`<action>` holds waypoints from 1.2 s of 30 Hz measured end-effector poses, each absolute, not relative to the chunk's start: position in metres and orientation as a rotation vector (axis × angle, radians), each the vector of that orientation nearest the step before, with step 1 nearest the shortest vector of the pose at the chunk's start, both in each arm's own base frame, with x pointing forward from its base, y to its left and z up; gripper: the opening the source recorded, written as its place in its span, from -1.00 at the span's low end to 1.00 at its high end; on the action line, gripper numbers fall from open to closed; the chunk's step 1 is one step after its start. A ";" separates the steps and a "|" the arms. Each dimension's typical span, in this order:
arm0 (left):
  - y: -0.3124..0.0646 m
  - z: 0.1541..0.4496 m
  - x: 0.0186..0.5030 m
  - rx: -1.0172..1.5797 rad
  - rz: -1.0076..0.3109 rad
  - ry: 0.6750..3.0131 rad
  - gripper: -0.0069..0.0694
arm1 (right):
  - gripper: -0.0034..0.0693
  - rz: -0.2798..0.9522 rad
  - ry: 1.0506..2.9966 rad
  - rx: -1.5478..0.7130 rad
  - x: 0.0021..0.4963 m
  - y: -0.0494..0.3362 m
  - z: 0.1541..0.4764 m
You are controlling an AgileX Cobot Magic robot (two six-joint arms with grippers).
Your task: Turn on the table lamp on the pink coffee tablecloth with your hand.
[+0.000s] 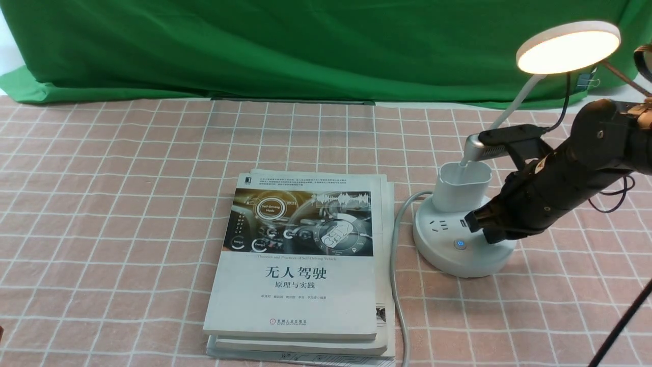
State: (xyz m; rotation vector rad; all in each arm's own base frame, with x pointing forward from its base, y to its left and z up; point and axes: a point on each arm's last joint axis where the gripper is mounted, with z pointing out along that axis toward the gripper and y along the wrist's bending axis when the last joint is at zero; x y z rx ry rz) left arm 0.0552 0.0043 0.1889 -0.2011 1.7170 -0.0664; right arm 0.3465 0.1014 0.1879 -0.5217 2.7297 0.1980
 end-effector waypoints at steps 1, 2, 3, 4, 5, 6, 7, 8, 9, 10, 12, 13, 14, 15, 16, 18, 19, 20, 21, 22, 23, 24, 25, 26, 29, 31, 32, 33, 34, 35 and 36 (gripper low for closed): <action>0.004 0.189 0.055 -0.201 -0.066 1.717 -0.77 | -0.82 0.200 2.722 -0.524 0.344 0.101 0.193; 0.004 0.189 0.055 -0.201 -0.066 1.717 -0.77 | -0.82 0.202 2.704 -0.524 0.341 0.100 0.203; 0.004 0.189 0.055 -0.201 -0.066 1.717 -0.77 | -0.82 0.203 2.695 -0.524 0.339 0.100 0.208; 0.004 0.189 0.055 -0.201 -0.066 1.717 -0.77 | -0.82 0.207 2.678 -0.526 0.336 0.099 0.219; 0.004 0.189 0.055 -0.201 -0.066 1.717 -0.77 | -0.82 0.209 2.672 -0.527 0.333 0.099 0.224; 0.004 0.189 0.055 -0.201 -0.066 1.717 -0.77 | -0.82 0.211 2.669 -0.530 0.330 0.098 0.230; 0.004 0.189 0.055 -0.201 -0.066 1.717 -0.77 | -0.82 0.214 2.667 -0.533 0.326 0.097 0.235; 0.004 0.189 0.055 -0.201 -0.066 1.717 -0.77 | -0.82 0.214 2.668 -0.534 0.325 0.097 0.236; 0.004 0.189 0.055 -0.201 -0.066 1.717 -0.77 | -0.82 0.215 2.667 -0.536 0.320 0.096 0.239; 0.004 0.189 0.055 -0.201 -0.066 1.717 -0.77 | -0.82 0.216 2.667 -0.535 0.314 0.094 0.241; 0.004 0.189 0.055 -0.201 -0.066 1.717 -0.77 | -0.82 0.217 2.674 -0.531 0.298 0.090 0.243; 0.004 0.189 0.055 -0.201 -0.066 1.717 -0.77 | -0.82 0.218 2.676 -0.528 0.289 0.088 0.243; 0.004 0.189 0.055 -0.201 -0.066 1.717 -0.77 | -0.82 0.219 2.684 -0.520 0.279 0.085 0.242; 0.004 0.189 0.055 -0.201 -0.066 1.717 -0.77 | -0.82 0.223 2.677 -0.505 0.270 0.083 0.245; 0.004 0.189 0.055 -0.201 -0.066 1.717 -0.77 | -0.82 0.224 2.673 -0.498 0.264 0.081 0.246; 0.004 0.189 0.055 -0.201 -0.066 1.717 -0.77 | -0.82 0.231 2.658 -0.465 0.240 0.075 0.250; 0.004 0.189 0.055 -0.201 -0.066 1.717 -0.77 | -0.82 0.235 2.647 -0.451 0.229 0.072 0.252; 0.004 0.189 0.055 -0.201 -0.066 1.717 -0.77 | -0.82 0.237 2.638 -0.442 0.220 0.070 0.253; 0.004 0.189 0.055 -0.201 -0.066 1.717 -0.77 | -0.82 0.243 2.624 -0.420 0.209 0.067 0.256; 0.004 0.189 0.055 -0.201 -0.066 1.717 -0.77 | -0.82 0.247 2.608 -0.409 0.199 0.064 0.257; 0.004 0.189 0.055 -0.201 -0.066 1.717 -0.77 | -0.82 0.254 2.591 -0.389 0.189 0.061 0.259; 0.004 0.189 0.055 -0.201 -0.066 1.717 -0.77 | -0.82 0.261 2.571 -0.370 0.180 0.059 0.262; 0.004 0.189 0.055 -0.201 -0.066 1.717 -0.77 | -0.82 0.264 2.567 -0.361 0.178 0.058 0.262; 0.004 0.189 0.055 -0.201 -0.066 1.717 -0.77 | -0.81 0.278 2.531 -0.331 0.161 0.054 0.267; 0.004 0.189 0.055 -0.201 -0.066 1.717 -0.77 | -0.79 0.303 2.468 -0.286 0.139 0.049 0.277; 0.004 0.189 0.055 -0.201 -0.066 1.717 -0.77 | -0.77 0.312 2.406 -0.278 0.128 0.046 0.285; 0.004 0.189 0.055 -0.201 -0.066 1.717 -0.77 | -0.76 0.318 2.371 -0.272 0.123 0.044 0.289; 0.004 0.189 0.055 -0.201 -0.066 1.717 -0.77 | -0.76 0.318 2.370 -0.272 0.122 0.044 0.289; 0.004 0.189 0.055 -0.202 -0.067 1.717 -0.77 | -0.74 0.326 2.319 -0.264 0.114 0.042 0.296; 0.004 0.189 0.055 -0.202 -0.067 1.717 -0.77 | -0.73 0.330 2.270 -0.257 0.109 0.041 0.301; 0.004 0.189 0.055 -0.202 -0.067 1.717 -0.77 | -0.72 0.333 2.244 -0.255 0.105 0.040 0.304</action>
